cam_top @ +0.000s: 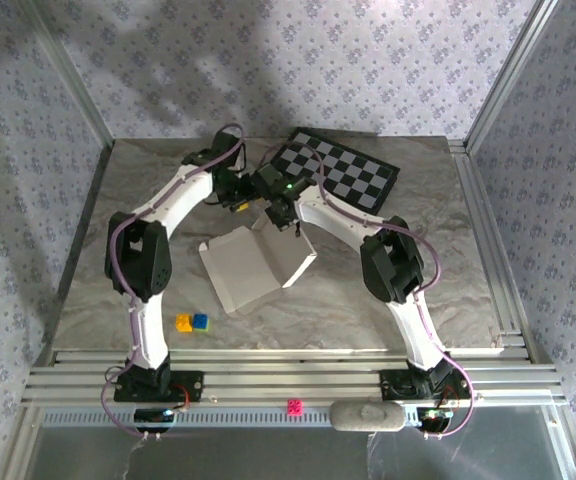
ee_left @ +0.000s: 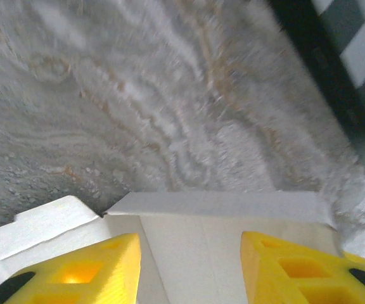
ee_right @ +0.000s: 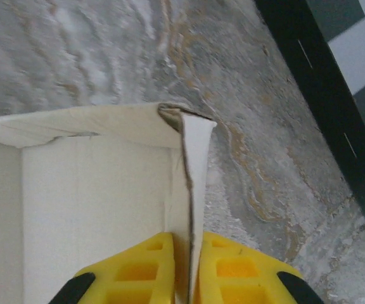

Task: Fold the paper box

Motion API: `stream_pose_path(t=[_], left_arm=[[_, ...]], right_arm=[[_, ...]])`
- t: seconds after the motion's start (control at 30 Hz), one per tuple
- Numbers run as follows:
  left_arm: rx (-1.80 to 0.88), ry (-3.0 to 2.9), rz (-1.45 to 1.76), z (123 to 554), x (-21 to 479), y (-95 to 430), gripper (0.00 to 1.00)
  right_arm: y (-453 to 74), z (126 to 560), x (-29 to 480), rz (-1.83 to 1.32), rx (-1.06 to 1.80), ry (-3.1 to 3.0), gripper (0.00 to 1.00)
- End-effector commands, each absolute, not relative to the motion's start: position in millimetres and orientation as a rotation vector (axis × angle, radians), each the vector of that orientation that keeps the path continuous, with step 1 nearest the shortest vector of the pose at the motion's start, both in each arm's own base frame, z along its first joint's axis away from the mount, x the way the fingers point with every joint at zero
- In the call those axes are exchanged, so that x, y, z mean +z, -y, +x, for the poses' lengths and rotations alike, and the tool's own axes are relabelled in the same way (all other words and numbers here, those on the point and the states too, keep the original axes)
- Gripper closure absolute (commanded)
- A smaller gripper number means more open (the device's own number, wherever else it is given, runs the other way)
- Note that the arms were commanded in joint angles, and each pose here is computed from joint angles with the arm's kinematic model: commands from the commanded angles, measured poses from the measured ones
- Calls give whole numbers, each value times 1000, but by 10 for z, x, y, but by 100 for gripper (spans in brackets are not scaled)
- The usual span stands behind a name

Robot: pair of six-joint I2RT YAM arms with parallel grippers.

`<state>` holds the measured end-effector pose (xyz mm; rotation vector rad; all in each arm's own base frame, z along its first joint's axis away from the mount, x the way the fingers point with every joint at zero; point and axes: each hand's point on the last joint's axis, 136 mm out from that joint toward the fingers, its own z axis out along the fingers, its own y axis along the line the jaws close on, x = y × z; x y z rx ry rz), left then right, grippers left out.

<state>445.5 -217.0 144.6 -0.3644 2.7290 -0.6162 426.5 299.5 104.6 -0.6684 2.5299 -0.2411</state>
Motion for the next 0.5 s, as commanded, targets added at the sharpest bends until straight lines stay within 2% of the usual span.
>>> stream_pose_path(t=[0.0, 0.1, 0.3, 0.37, 0.47], left_arm=[[-431, -2613, -393, 4347, 2134, 1806, 54], [-393, -2591, -388, 4202, 2334, 1669, 53], [-358, -2694, -398, 3818, 2172, 1463, 51], [-382, -2737, -445, 3693, 1988, 1381, 51], [-479, -2752, -499, 3583, 1825, 1334, 51]], right_arm=[[-2616, 4148, 636, -618, -388, -2674, 82], [-2465, 4161, 494, -541, -374, -2744, 77], [-2276, 4165, 300, -476, -314, -2834, 46], [-2262, 4159, 263, -469, -298, -2855, 42], [-2255, 4139, 215, -468, -293, -2874, 40]])
